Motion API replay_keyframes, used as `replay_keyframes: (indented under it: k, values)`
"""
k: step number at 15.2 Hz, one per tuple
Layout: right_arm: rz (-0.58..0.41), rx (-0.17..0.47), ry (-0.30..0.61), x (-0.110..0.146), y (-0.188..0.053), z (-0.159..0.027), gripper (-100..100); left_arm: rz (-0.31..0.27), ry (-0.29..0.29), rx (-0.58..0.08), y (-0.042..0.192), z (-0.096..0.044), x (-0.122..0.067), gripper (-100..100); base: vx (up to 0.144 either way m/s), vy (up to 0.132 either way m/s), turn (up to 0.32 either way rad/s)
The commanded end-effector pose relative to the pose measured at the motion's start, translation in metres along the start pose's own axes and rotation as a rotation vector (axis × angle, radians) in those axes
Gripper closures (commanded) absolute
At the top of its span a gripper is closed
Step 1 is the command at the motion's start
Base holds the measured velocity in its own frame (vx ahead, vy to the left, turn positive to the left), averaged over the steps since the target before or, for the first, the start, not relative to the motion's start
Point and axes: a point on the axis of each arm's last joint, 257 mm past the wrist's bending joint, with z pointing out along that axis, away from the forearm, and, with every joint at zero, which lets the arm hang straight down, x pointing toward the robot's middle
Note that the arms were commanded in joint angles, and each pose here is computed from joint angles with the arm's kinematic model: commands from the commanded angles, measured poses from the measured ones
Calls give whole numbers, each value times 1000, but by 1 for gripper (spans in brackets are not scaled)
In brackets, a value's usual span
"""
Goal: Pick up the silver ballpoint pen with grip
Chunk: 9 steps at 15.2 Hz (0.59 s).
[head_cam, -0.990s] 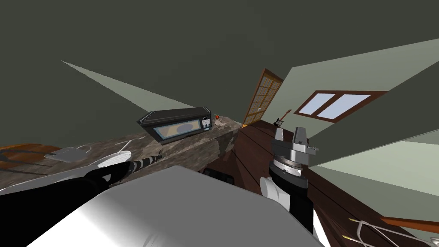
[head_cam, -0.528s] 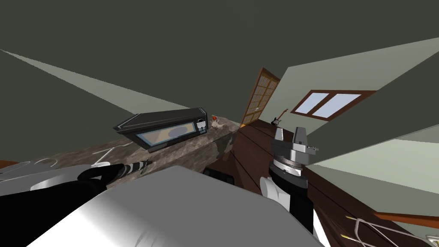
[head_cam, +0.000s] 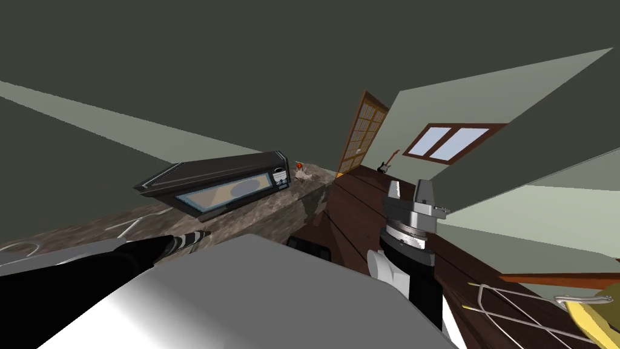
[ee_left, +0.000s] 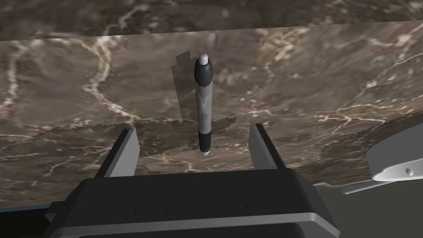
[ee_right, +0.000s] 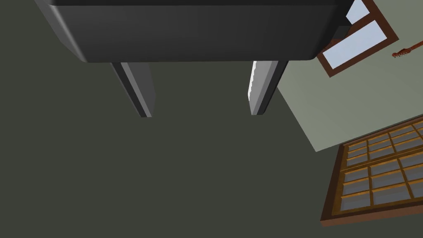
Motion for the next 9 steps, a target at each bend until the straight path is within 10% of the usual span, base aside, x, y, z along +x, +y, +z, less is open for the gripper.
replay_keyframes:
  k: [1, 9]
  values:
    - [0, 0, 0, 0, 0, 0, 0, 0, 0, 0, 0, 0, 0, 100, -5, 2, 0]
    - [0, 0, 0, 0, 0, 0, 0, 30, 5, 9, -9, -10, -6, 100, 23, -9, 99]
